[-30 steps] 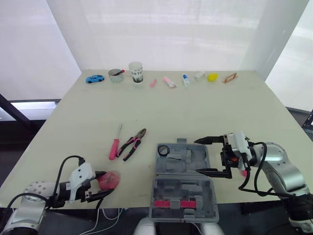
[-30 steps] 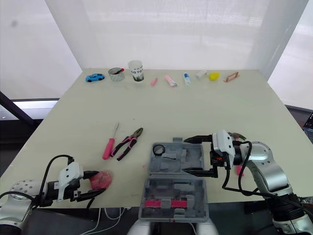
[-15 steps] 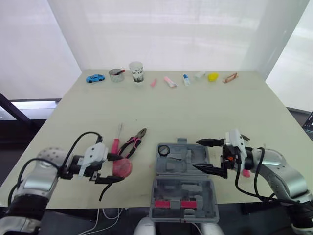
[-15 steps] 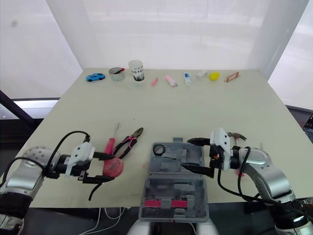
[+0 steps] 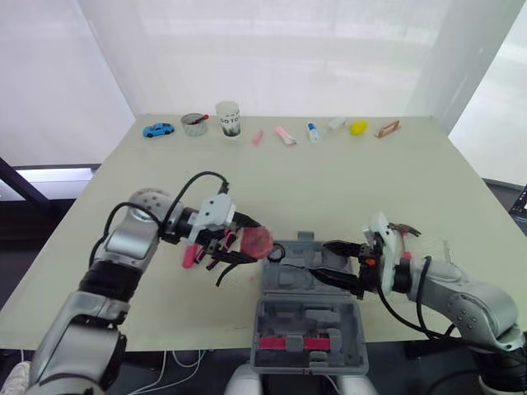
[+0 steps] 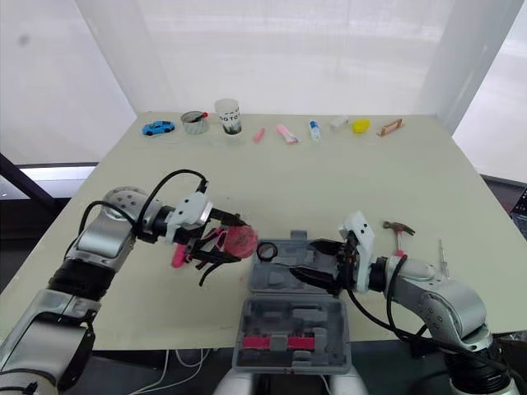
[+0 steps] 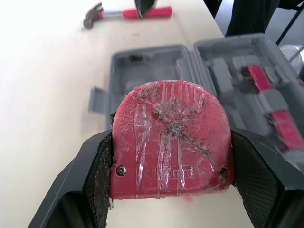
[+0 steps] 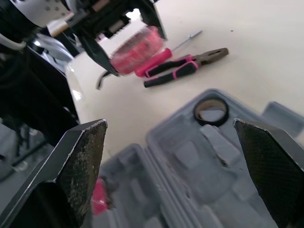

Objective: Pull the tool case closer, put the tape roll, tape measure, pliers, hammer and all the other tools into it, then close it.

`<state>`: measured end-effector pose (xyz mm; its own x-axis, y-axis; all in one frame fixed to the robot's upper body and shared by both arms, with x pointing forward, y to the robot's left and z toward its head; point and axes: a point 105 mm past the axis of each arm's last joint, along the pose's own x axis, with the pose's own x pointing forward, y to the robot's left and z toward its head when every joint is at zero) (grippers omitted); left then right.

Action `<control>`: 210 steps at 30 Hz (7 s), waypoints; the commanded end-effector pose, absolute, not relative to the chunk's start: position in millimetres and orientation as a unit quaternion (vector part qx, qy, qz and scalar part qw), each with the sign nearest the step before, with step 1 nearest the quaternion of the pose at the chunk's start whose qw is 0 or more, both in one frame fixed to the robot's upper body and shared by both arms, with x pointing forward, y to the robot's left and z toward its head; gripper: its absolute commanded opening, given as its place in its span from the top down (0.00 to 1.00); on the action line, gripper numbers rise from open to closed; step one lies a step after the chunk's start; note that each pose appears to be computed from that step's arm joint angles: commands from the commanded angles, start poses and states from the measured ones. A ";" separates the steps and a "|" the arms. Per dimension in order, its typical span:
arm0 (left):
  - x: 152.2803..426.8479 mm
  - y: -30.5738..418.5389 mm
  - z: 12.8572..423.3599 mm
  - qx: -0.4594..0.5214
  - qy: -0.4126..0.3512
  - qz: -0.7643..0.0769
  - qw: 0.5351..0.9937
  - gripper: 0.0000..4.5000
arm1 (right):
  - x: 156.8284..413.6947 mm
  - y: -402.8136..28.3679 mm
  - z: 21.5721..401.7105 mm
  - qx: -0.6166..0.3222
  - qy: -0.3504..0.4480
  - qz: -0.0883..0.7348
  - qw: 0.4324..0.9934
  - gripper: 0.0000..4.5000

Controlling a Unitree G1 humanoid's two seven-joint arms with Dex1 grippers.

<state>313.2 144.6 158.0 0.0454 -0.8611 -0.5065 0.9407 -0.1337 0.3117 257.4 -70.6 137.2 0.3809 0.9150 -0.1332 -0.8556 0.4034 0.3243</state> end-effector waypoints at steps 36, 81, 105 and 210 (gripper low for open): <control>333.3 74.1 164.5 0.291 -0.038 -0.717 0.632 0.02 | 279.0 -40.9 149.5 0.342 0.242 0.420 0.805 0.89; 255.3 141.0 188.8 0.185 -0.029 -0.746 0.639 0.00 | 227.8 -196.4 43.4 0.383 0.369 0.215 0.819 0.60; 258.7 146.1 188.3 0.196 -0.028 -0.746 0.635 0.00 | 228.1 -203.5 82.0 -0.056 0.238 0.439 0.864 0.03; 259.5 201.4 172.8 0.171 -0.013 -0.587 0.791 0.00 | 330.2 -121.6 135.5 -0.369 0.158 0.521 0.753 0.04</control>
